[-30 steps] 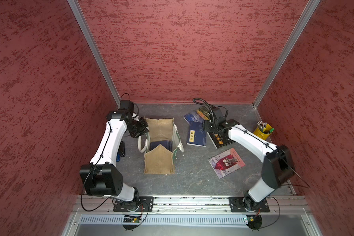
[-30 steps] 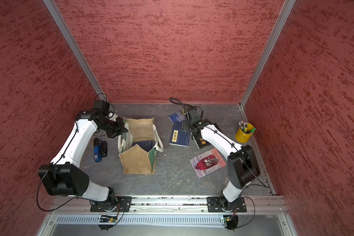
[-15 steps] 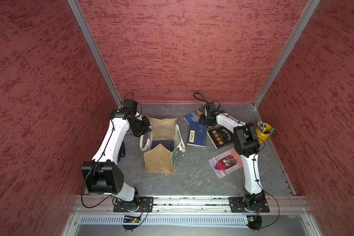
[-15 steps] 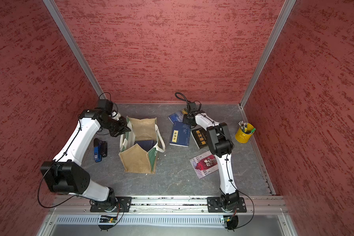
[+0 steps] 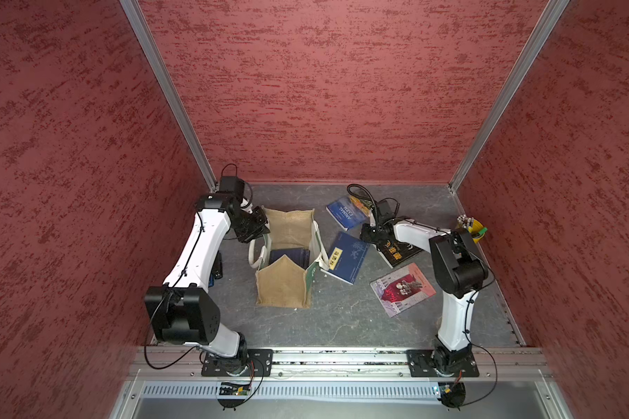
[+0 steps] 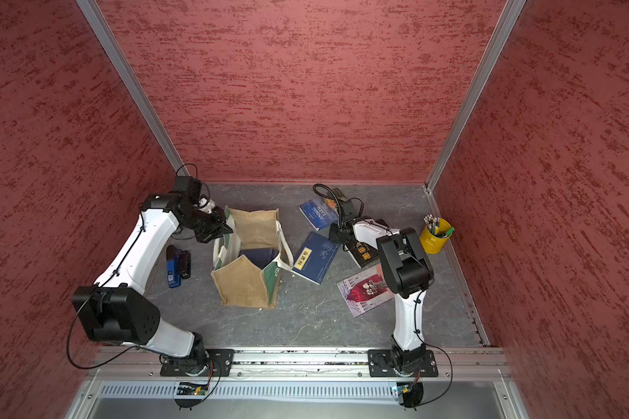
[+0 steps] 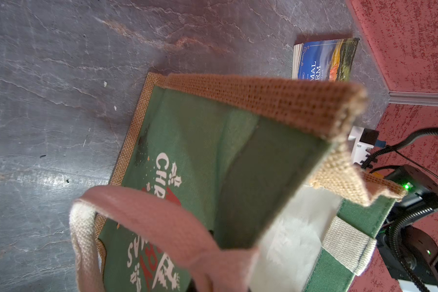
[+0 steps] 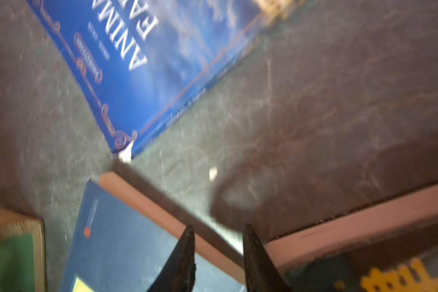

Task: Take out the books from the canvas bag
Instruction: Adjust the book at the center of the board, then adjust the canvas bag at the center of the board.

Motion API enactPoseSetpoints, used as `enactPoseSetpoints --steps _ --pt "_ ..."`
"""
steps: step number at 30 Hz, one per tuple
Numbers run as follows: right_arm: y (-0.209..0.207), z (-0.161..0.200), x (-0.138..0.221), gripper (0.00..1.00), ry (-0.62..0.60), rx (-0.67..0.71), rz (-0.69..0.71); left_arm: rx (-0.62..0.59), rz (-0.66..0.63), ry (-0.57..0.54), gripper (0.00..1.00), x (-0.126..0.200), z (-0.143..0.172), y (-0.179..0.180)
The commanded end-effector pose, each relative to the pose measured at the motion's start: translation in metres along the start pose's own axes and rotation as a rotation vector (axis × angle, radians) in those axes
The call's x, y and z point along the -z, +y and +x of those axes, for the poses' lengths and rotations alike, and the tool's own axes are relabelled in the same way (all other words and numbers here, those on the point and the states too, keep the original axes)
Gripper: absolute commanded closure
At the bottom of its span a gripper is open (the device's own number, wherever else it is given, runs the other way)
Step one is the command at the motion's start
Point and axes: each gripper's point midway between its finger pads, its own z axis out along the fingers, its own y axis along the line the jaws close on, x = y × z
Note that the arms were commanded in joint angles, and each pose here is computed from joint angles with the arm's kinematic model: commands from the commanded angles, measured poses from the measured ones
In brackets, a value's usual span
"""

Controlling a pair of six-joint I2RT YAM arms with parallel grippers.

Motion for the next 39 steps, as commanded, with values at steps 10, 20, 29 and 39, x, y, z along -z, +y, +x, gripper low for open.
enactPoseSetpoints --steps 10,20,29,39 --pt "0.140 -0.005 0.164 0.33 -0.069 -0.047 -0.398 -0.119 0.077 -0.051 1.00 0.016 -0.007 -0.037" --pt "0.229 0.062 0.161 0.30 0.096 0.112 -0.513 -0.128 0.099 -0.033 1.00 0.010 -0.005 -0.045" --pt "0.246 0.021 0.157 0.98 -0.082 0.210 -0.359 -0.162 0.103 -0.059 1.00 0.021 -0.008 -0.051" --pt "0.303 -0.029 0.263 1.00 -0.529 0.408 -0.471 -0.230 0.125 -0.324 1.00 0.091 -0.031 -0.067"
